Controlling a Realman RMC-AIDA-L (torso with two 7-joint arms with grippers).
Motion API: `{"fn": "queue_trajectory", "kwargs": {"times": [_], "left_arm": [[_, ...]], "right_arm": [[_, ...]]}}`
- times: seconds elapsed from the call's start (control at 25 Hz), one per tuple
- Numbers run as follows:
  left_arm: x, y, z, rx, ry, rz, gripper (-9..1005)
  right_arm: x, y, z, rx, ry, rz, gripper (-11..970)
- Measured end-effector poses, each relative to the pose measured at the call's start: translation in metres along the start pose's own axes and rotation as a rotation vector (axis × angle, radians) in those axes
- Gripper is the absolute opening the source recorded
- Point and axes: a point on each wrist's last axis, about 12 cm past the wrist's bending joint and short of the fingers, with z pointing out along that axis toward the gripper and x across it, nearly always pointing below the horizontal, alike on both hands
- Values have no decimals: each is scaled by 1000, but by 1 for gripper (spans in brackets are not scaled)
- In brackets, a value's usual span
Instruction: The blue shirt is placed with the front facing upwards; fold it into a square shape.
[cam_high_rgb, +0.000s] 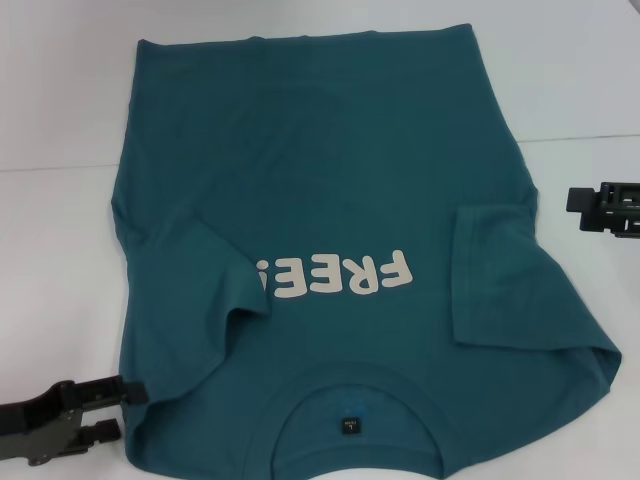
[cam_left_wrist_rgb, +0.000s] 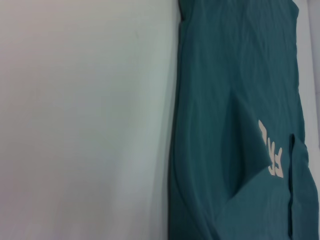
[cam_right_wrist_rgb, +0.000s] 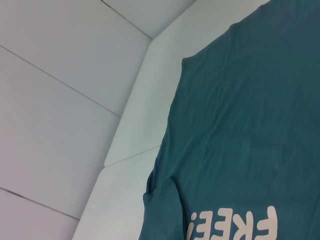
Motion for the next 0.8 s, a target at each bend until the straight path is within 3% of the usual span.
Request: {"fn": "queue_trajectory", "kwargs": {"times": [0.44, 0.8], "left_arm": [[2, 4, 0, -26, 6, -28, 776], [-2, -6, 13, -17, 34, -4, 775]], "right_arm": [[0, 0, 0, 1, 1, 0, 688], [-1, 0, -1, 2, 0, -1, 688]]}}
